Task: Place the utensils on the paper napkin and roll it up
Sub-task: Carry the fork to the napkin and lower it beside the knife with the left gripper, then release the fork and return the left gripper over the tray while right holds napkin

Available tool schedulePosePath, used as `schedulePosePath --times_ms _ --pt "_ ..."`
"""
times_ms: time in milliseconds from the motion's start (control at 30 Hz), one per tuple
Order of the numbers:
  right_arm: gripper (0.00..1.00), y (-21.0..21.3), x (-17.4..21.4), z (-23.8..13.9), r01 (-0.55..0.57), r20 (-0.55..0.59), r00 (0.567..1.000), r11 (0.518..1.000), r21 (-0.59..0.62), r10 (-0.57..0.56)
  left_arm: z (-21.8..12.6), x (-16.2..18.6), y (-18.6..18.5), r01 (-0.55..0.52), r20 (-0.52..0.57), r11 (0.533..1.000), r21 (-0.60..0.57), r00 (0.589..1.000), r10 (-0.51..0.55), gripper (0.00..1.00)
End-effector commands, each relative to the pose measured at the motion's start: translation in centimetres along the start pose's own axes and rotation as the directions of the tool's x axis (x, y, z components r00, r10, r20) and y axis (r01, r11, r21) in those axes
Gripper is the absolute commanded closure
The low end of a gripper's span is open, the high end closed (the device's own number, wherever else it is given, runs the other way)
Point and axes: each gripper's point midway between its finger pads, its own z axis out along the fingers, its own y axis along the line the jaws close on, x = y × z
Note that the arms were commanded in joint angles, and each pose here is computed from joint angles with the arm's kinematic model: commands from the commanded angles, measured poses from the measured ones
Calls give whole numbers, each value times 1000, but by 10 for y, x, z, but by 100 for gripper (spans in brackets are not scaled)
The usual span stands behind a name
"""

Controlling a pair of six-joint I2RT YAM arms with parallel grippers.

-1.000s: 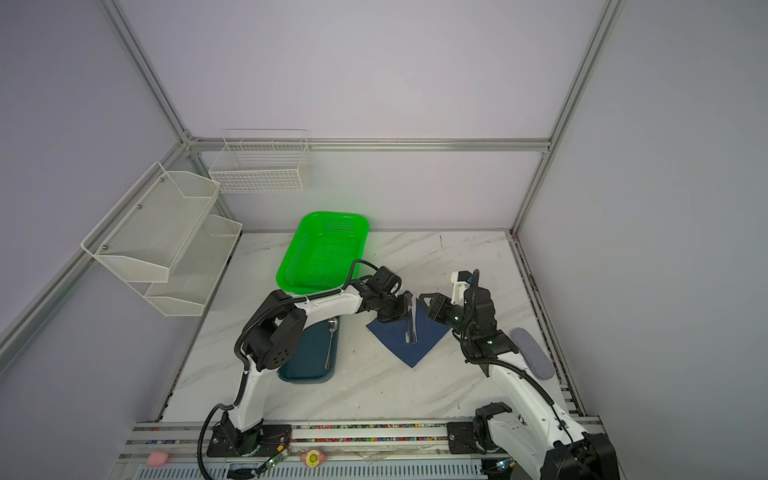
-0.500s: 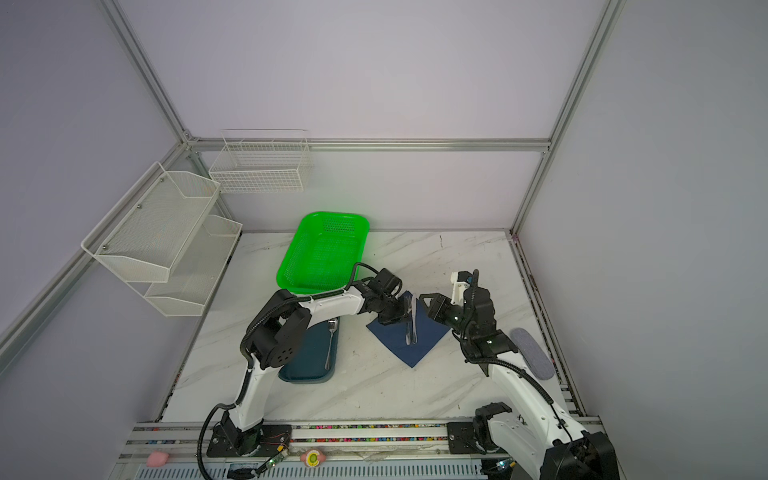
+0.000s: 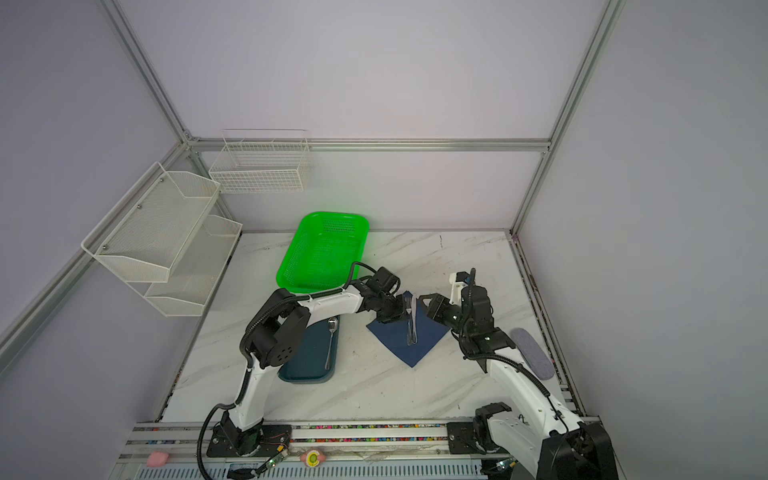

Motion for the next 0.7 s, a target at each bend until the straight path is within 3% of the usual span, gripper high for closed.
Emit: schedulePosePath --times_ms 0,100,300,367,433,467,500,600,667 --pt "48 8 -7 -1 10 11 1000 1000 -14 -9 -16 -15 -28 -33 42 996 81 999 30 84" --pt "47 9 -9 -1 25 12 1000 1000 -14 -25 -29 -18 -45 -96 72 986 134 994 87 81" --pt "42 -6 -42 -27 133 107 981 966 220 -159 -91 -29 -61 -294 246 951 96 933 264 79" --pt "32 3 -54 -38 150 159 969 963 223 -187 -108 -29 -62 -339 290 938 71 907 306 77" --pt "11 15 -60 -46 168 202 958 969 184 -204 -134 -32 -63 -374 362 927 37 869 336 77" --pt "3 22 -62 -48 169 215 956 973 158 -201 -143 -32 -61 -389 392 921 19 850 351 78" --pt "3 30 -64 -51 158 235 954 980 123 -183 -155 -32 -60 -407 428 914 1 826 367 77" --pt "3 34 -78 -59 -13 308 951 996 93 -16 -189 -31 -51 -435 511 897 -78 755 411 76" --pt "3 43 -78 -59 -37 318 948 999 27 26 -208 -30 -35 -404 550 903 -147 725 414 76"
